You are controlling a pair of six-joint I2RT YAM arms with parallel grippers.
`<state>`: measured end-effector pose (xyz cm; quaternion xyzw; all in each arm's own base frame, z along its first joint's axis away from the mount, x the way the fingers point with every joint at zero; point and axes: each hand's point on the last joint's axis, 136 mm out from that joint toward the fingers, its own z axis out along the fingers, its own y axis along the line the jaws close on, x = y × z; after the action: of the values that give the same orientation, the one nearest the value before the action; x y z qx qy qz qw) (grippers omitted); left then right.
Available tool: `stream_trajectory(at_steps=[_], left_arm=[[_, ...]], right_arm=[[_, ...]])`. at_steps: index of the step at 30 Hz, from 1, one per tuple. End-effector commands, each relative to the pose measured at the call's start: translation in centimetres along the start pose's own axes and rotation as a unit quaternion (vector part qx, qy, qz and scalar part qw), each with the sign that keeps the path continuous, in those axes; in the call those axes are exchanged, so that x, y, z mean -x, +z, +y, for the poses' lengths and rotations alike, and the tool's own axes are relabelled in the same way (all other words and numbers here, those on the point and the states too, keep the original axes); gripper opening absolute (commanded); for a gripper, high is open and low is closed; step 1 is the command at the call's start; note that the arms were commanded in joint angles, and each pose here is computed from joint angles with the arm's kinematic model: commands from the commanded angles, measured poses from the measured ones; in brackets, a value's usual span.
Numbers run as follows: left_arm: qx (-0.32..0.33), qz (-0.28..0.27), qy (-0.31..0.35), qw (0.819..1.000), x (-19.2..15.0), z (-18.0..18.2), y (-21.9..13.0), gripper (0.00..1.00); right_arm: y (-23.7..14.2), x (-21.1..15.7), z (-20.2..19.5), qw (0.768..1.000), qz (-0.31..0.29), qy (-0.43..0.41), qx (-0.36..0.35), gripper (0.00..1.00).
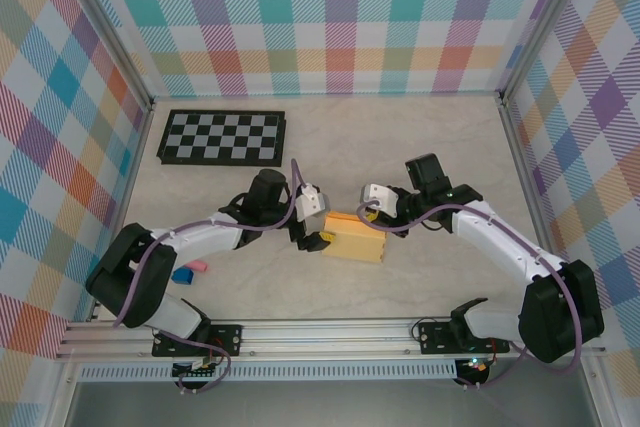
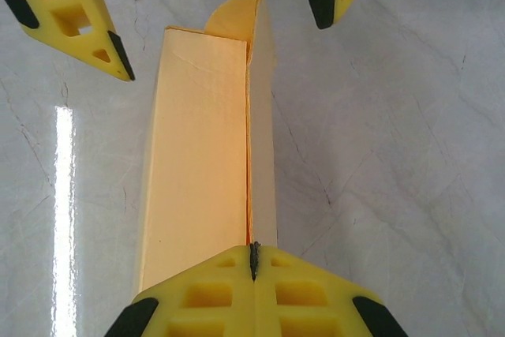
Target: Fold the paper box
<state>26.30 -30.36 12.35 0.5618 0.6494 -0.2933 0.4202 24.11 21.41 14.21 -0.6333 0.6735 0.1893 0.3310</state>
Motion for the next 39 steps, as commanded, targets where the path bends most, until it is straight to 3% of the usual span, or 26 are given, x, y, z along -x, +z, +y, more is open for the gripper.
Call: stream_trajectory(at_steps=[1, 6, 16, 22, 25, 29, 35, 39], left_arm=[[-0.011, -0.023, 0.025, 0.999, 1.8, 0.2, 0.6, 1.00], [-0.045, -0.009, 0.033, 0.998, 1.2, -1.2, 1.5, 0.98], [-0.052, 0.002, 0.048, 0.997, 1.0, -1.7, 2.0, 0.60], [-0.054, 0.007, 0.047, 0.997, 0.6, -2.0, 2.1, 0.51], [-0.050, 0.009, 0.047, 0.998, 0.2, -2.2, 2.1, 0.50], [-0.044, 0.014, 0.046, 0.998, 0.0, -2.1, 2.0, 0.50], [-0.032, 0.011, 0.043, 0.998, 0.4, -1.6, 2.0, 0.50], [-0.027, 0.009, 0.040, 0.999, 0.7, -1.4, 2.0, 0.52]], right_arm=[[-0.2, 0.7, 1.5, 0.999, -0.020, -0.018, 0.027, 0.00], [-0.3, 0.8, 1.5, 0.999, -0.021, -0.022, 0.027, 0.00], [-0.1, 0.8, 1.6, 0.999, -0.019, -0.021, 0.030, 0.00], [0.0, 1.3, 0.9, 1.000, -0.026, -0.005, 0.011, 0.00], [-0.4, 1.9, -0.1, 0.999, -0.041, 0.018, -0.018, 0.27], [-2.8, 3.3, -2.1, 0.990, -0.087, 0.085, -0.075, 0.47], [-6.9, 2.4, -2.9, 0.957, -0.119, 0.235, -0.119, 0.53], [-6.6, -0.4, -1.9, 0.914, -0.091, 0.386, -0.086, 0.52]])
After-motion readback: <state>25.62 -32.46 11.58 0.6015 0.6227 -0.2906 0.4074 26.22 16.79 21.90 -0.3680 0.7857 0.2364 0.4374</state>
